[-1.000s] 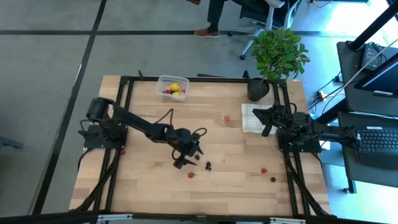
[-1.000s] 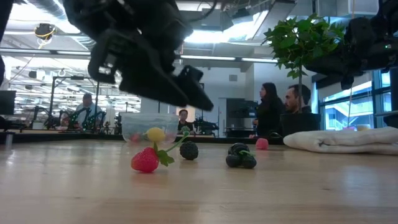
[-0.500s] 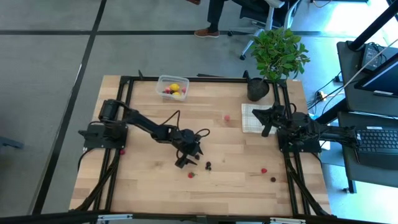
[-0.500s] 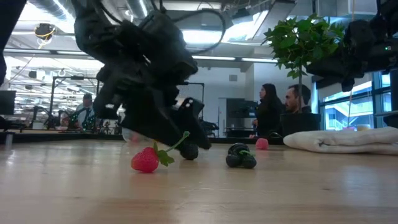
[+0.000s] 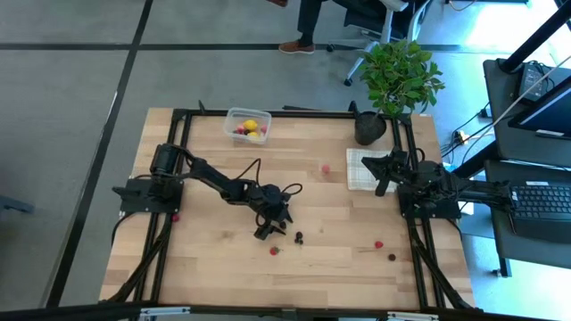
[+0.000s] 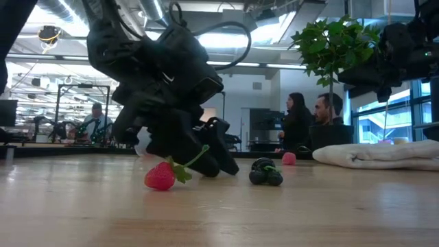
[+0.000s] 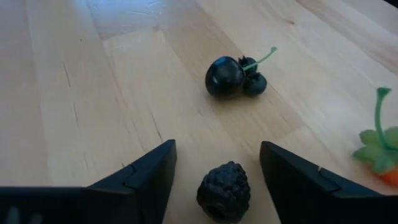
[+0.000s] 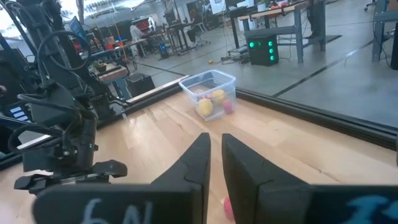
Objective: Pick and placing Produce into tupperware
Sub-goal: Put the top blackberry into the transparent bin, then put the pink peach into the transparent bin
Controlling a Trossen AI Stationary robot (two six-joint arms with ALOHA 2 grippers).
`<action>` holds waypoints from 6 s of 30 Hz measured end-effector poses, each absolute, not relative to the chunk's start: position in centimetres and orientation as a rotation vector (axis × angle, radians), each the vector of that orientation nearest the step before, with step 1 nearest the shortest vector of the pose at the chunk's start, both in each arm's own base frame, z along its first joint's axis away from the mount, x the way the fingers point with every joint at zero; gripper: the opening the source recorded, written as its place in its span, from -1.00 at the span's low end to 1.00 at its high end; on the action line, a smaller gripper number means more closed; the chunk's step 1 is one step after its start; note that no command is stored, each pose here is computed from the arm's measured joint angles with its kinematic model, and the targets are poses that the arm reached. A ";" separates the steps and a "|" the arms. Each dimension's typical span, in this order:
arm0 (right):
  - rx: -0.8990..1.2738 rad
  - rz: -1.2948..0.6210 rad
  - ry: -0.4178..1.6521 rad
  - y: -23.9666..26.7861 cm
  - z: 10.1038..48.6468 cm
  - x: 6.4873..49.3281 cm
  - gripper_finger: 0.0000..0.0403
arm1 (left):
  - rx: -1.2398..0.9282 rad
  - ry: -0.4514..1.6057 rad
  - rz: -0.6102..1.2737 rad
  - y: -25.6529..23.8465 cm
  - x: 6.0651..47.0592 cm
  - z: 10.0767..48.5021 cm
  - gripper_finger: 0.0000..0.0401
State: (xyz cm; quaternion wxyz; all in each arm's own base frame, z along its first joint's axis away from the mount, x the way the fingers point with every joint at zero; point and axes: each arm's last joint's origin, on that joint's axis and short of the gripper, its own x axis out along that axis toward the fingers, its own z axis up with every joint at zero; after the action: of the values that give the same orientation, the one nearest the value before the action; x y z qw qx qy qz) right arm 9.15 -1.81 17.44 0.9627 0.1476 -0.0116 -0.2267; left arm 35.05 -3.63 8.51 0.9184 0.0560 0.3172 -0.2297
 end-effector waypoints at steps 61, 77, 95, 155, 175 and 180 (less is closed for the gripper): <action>0.319 -0.461 -0.018 -1.8 17.3 9.2 -0.78 | 0.055 0.823 -0.259 -6.2 33.9 8.3 -0.54; 0.319 -0.460 -0.021 -1.8 17.4 9.2 -0.78 | -0.092 0.959 -0.004 -2.2 30.6 15.2 -0.58; 0.296 -0.460 -0.015 -1.8 17.4 9.2 -0.78 | -0.205 1.014 0.537 12.7 29.6 26.7 -0.50; 0.249 -0.458 -0.003 -1.8 17.4 9.2 -0.78 | -0.094 0.329 0.321 11.1 21.2 27.9 -0.26; 0.173 -0.328 0.010 -1.6 18.8 10.4 -0.06 | -0.039 0.114 0.130 4.6 18.8 20.2 -0.34; 0.172 -0.327 -0.006 -1.6 19.0 10.4 0.06 | -0.037 0.116 0.115 4.3 18.8 20.2 -0.37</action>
State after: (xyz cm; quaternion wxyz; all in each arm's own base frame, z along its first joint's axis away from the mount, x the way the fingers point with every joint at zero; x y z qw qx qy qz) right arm 10.44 -1.56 18.97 0.9830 0.0856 -0.0029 -0.1623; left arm 18.83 4.33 20.22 0.9965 -0.0186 0.0579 0.0574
